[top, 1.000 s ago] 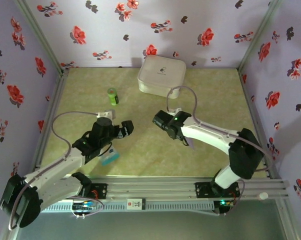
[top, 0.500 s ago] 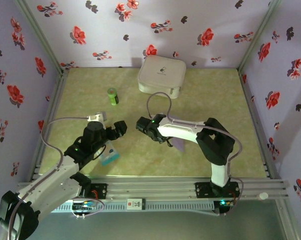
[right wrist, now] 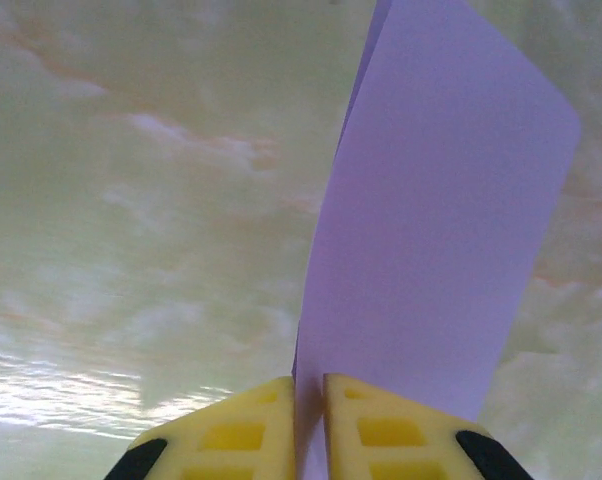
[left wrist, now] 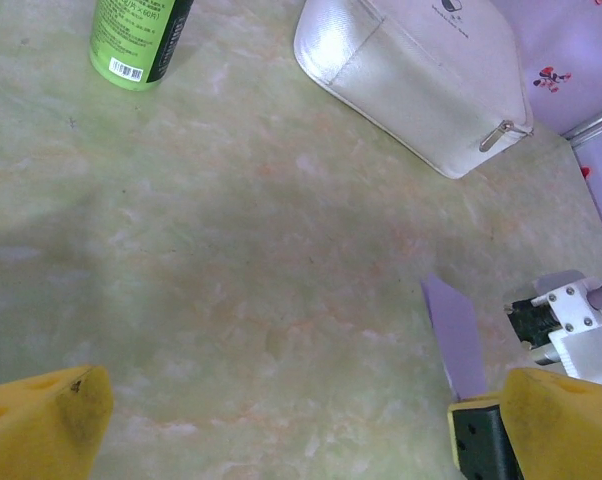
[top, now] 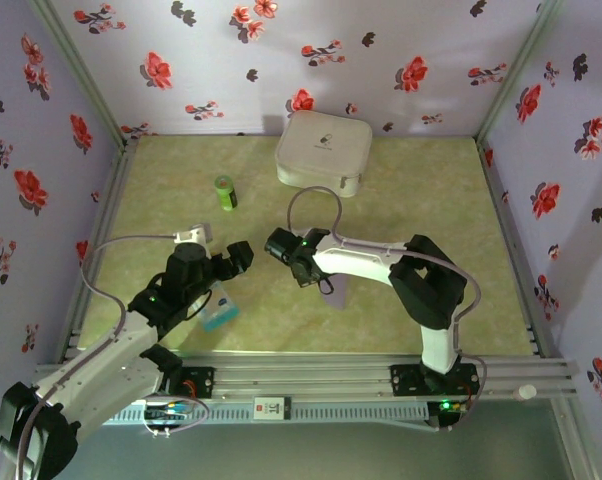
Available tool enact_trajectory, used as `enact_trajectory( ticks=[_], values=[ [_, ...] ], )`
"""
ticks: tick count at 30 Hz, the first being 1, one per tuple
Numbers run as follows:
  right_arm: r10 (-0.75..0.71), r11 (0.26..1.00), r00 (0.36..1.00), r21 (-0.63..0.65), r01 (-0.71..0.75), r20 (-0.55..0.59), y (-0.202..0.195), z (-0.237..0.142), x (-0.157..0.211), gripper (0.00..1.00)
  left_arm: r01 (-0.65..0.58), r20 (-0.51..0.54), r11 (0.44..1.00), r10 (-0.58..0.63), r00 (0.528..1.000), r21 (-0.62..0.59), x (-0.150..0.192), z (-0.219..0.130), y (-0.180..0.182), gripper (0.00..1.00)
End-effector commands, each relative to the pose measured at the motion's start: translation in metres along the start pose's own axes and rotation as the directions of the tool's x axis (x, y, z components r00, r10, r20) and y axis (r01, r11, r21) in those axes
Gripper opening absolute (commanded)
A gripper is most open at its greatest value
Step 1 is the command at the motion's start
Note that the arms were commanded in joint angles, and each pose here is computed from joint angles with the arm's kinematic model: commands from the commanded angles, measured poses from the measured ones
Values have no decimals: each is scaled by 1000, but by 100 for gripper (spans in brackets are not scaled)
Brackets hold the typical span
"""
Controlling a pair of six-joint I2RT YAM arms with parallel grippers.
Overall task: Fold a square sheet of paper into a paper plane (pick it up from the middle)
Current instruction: Turn over the paper at the center of the table, then third fold the triangle at the center of the table.
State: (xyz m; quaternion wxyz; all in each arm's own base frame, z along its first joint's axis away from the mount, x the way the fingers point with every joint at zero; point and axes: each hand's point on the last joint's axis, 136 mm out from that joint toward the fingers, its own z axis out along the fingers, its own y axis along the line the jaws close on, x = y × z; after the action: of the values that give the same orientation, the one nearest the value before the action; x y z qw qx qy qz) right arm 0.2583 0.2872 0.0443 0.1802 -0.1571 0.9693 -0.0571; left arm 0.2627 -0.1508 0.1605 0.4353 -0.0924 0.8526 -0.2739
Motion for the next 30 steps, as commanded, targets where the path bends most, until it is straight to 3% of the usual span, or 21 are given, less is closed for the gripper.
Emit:
enact_trajectory(
  ticks=[1, 4, 7, 13, 17, 22, 26, 30],
  values=[
    [-2, 995, 1000, -102, 2, -2, 20, -3, 0, 16, 7, -10, 1000, -7, 1000, 12, 2, 1, 0, 100],
    [1, 988, 1000, -154, 3, 22, 26, -10, -4, 27, -2, -28, 1000, 3, 1000, 31, 3, 3, -5, 100],
    [31, 981, 997, -192, -15, 77, 24, -22, -10, 45, 16, -54, 1000, -15, 998, 9, 7, 7, -1, 100],
    [173, 949, 964, -298, -108, 202, 4, -56, -18, 49, 12, -180, 999, -5, 984, 37, 24, 23, -11, 100],
    [401, 840, 903, -455, -296, 153, -24, -53, -12, 39, 20, -255, 997, 1, 967, 80, 34, 35, -22, 99],
    [637, 579, 771, -656, -484, -6, -51, -39, -5, 16, 40, -370, 991, 10, 929, 125, 52, 50, -35, 87],
    [716, 532, 695, -594, -604, -65, -79, -15, 17, 8, 71, -445, 985, 8, 896, 160, 65, 59, -45, 73],
    [728, 473, 677, -633, -613, -111, -79, -12, 20, 6, 96, -496, 981, 0, 868, 166, 76, 68, -50, 66]
  ],
)
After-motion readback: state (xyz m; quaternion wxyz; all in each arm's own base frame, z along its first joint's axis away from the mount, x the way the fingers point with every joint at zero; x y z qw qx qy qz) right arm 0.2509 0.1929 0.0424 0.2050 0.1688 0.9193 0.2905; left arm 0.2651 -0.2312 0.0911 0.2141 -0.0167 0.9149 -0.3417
